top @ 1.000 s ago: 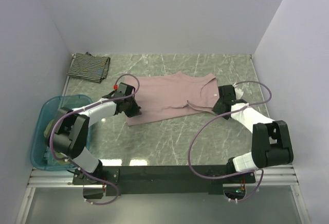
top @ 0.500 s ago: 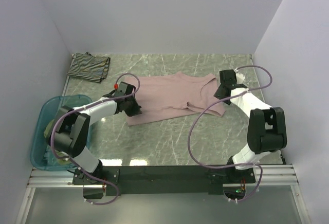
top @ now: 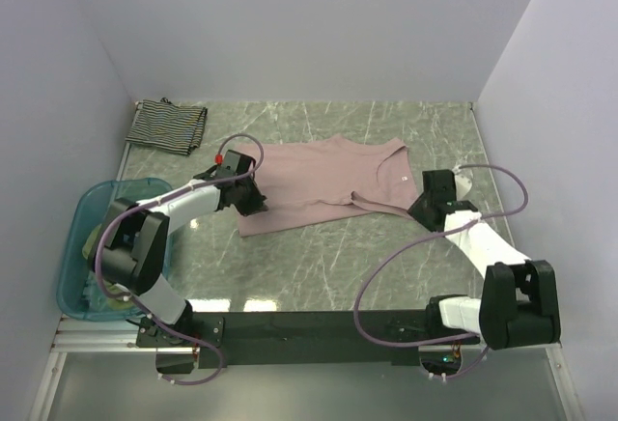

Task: Fold and stack the tank tops
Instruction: Fold the tank top

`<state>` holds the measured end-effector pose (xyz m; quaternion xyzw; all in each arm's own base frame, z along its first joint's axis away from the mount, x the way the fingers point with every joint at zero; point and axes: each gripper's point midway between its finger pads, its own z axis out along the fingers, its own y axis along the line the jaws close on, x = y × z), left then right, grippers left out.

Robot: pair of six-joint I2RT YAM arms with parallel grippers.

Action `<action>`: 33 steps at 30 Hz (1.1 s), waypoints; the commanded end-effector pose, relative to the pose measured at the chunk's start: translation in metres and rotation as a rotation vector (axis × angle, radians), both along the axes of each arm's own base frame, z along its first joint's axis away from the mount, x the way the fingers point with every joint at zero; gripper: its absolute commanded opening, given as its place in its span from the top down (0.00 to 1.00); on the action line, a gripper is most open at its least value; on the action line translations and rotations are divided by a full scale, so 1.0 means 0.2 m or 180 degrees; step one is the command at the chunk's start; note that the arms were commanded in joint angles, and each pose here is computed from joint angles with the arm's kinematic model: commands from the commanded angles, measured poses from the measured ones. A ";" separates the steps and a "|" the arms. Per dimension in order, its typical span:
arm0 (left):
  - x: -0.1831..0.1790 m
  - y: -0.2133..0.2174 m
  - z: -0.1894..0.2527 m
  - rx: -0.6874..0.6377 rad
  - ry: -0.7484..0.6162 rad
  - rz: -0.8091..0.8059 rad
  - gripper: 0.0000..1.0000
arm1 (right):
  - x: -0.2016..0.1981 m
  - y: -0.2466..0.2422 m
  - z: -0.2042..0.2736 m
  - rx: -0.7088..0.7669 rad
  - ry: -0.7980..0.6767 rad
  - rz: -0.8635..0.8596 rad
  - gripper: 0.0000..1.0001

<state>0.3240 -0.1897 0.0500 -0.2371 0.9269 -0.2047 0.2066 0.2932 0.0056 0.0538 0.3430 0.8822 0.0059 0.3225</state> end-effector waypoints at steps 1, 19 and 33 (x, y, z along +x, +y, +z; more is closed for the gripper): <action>0.05 -0.04 0.05 -0.0059 -0.0083 -0.0098 0.99 | 0.02 0.02 0.03 0.0199 -0.0246 -0.0167 0.57; 0.05 -0.06 0.06 -0.0117 -0.0101 -0.0120 0.99 | 0.13 -0.07 -0.07 -0.0172 -0.0001 -0.0232 0.59; 0.04 -0.04 0.05 -0.0116 -0.0088 -0.0127 0.99 | 0.28 -0.09 -0.01 -0.0359 0.0077 -0.0156 0.97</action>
